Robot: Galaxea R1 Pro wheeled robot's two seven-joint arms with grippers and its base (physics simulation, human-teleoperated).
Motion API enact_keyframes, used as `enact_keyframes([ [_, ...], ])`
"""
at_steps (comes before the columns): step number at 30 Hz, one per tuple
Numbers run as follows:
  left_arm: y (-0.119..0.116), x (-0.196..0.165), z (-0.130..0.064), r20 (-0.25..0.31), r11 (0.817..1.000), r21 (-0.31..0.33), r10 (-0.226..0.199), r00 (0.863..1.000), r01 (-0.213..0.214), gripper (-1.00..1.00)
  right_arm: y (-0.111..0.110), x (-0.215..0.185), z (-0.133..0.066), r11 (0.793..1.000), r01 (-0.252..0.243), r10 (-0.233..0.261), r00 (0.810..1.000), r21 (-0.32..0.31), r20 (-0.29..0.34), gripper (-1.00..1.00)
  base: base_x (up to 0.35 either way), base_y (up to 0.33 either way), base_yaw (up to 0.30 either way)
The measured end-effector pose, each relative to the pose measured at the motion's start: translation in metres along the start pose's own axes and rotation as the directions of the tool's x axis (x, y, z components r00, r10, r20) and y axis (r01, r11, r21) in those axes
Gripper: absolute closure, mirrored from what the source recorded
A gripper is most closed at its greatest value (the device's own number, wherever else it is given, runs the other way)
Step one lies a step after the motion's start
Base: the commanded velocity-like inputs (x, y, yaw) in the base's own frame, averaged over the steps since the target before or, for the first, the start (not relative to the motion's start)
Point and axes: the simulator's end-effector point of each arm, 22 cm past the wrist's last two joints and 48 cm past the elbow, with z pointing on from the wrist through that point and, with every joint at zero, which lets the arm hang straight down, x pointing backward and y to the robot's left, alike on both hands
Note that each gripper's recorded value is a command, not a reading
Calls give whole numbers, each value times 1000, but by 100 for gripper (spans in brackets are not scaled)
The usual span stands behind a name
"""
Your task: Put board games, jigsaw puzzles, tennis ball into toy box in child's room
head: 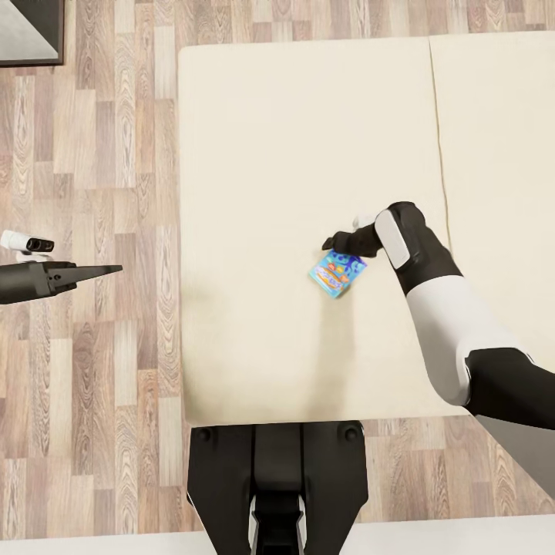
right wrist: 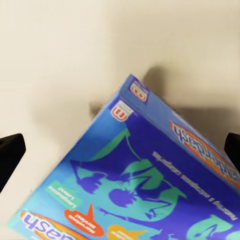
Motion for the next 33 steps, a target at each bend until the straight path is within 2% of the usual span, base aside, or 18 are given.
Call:
enact_keyframes([
  [24,-2,-1,-1,2,1000,-1,6,1000,-6,-100,0,3,1,1000,9,-9,1000,1,-6,-100,0,0,0],
  [33,-8,-4,-1,1,1000,2,26,1000,-26,-100,8,7,1,999,-2,1,1000,-39,-22,-100,0,0,0],
])
